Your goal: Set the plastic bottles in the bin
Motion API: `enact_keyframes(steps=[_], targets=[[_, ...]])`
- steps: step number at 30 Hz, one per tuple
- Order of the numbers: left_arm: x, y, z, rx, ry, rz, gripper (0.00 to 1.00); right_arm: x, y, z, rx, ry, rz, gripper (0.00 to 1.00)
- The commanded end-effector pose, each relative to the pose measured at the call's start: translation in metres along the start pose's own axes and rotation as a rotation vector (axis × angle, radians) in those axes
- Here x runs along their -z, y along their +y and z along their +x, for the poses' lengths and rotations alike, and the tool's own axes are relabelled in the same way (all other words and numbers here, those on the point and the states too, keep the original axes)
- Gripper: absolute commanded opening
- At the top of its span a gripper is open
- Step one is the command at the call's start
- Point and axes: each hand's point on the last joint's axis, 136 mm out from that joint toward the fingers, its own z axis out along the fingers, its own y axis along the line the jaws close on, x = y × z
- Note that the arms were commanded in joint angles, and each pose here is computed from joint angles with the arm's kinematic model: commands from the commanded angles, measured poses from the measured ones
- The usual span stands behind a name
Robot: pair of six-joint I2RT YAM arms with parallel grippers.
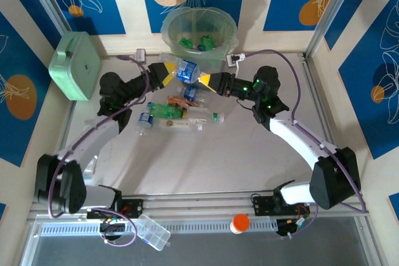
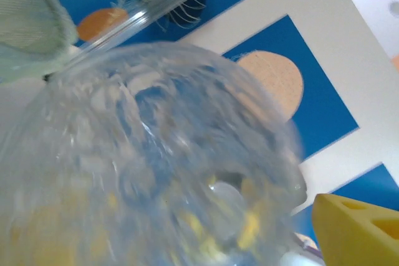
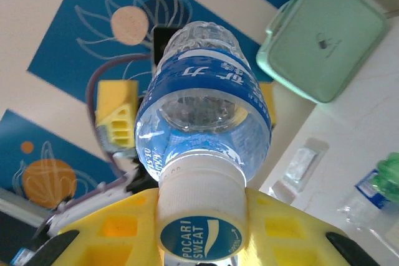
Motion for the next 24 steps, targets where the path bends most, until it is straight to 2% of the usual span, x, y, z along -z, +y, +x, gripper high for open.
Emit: enact_keyframes(steps=[1, 3, 6, 11, 15, 18, 20, 24], targets=[[0.025, 0.013, -0.001, -0.187, -0.066, -0.241, 0.96, 0.016, 0.005, -0.029, 0.095, -0.087, 0.126, 0.00], [0.044, 0.019, -0.005, -0.281, -0.088, -0.403, 0.97, 0.023, 0.000, -0.045, 0.131, -0.126, 0.197, 0.00], [0.067, 0.031, -0.009, -0.352, -0.093, -0.585, 0.97, 0.028, -0.002, -0.073, 0.197, -0.181, 0.276, 0.00], [0.074, 0.044, 0.005, -0.360, -0.036, -0.631, 0.96, 0.028, -0.029, -0.121, 0.312, -0.230, 0.506, 0.00], [0.077, 0.053, 0.013, -0.360, -0.012, -0.646, 0.96, 0.017, -0.061, -0.151, 0.309, -0.194, 0.595, 0.00], [0.086, 0.061, 0.011, -0.366, -0.046, -0.696, 0.95, 0.004, -0.082, -0.164, 0.293, -0.152, 0.619, 0.00], [0.091, 0.067, 0.011, -0.360, -0.064, -0.724, 1.00, -0.004, -0.095, -0.171, 0.293, -0.133, 0.641, 0.00], [0.109, 0.083, 0.007, -0.314, -0.142, -0.827, 0.99, -0.015, -0.120, -0.179, 0.293, -0.097, 0.675, 0.00]])
